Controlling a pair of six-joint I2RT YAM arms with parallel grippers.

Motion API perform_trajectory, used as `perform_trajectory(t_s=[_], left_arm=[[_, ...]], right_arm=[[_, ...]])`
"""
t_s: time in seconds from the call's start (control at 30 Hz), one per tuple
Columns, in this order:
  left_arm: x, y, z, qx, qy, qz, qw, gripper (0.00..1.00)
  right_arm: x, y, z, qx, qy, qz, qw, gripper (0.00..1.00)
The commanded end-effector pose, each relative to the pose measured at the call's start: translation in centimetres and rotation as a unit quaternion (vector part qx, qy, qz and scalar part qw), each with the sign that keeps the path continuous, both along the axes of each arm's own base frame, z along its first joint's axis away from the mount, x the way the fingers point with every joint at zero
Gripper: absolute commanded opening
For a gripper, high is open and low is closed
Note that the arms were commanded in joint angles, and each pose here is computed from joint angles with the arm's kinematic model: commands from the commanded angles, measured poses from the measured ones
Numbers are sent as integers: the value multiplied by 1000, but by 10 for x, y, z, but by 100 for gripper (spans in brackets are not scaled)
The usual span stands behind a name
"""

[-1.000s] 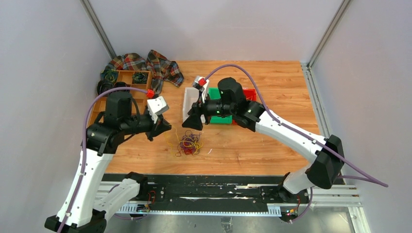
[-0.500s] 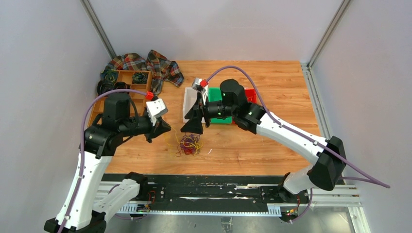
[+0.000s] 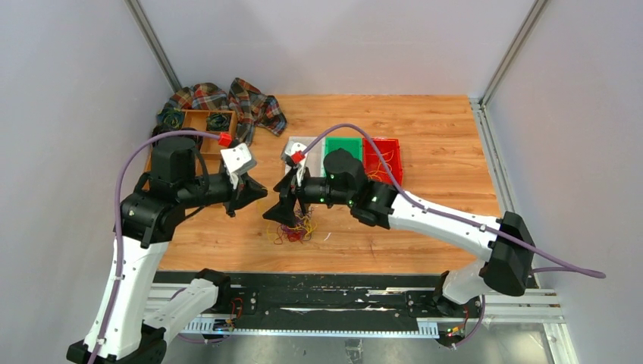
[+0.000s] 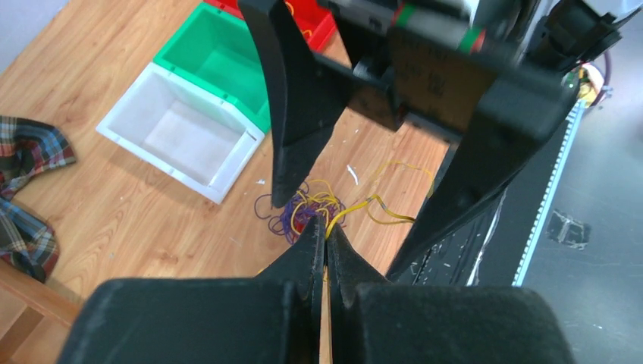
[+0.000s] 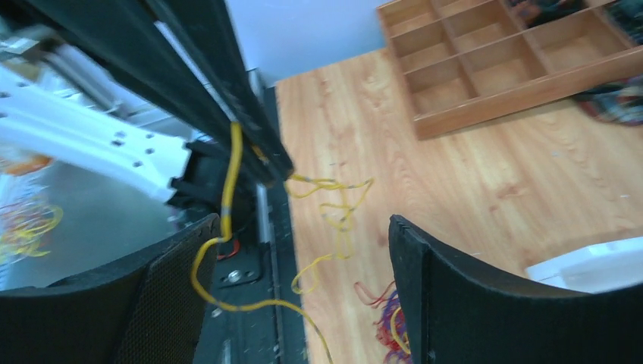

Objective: Untangle the cables

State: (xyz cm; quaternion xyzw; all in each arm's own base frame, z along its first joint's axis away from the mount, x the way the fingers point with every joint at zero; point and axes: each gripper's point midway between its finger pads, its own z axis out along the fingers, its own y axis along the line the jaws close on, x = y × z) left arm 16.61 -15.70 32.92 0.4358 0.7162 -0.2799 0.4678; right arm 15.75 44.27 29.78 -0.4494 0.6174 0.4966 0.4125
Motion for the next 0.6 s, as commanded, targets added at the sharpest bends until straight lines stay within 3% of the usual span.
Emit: perform_trajectory(t_s=[0.0,0.27,0.33,0.37,0.53,0.57], left_arm=[[-11,-9,22,-37,7,-17,999,0],[-21,-15,41,-71,26,-27,997,0],[-22,-17,47,-81,29,-25,996,0],[-22,-18,50,-86,29,-25,996,0],[-16,-15,69,-104,2,0,995,3],[-12,-14,71,-107,-3,13,994,17]], right_arm=[[24,12,11,44,-112,-98,988,81],[35,29,29,129,-142,-134,972,81],[36,31,30,138,-143,-137,970,73],[38,31,30,139,-142,-143,970,67],[41,15,30,142,-145,-171,964,6],[43,9,32,142,-146,-181,962,1]])
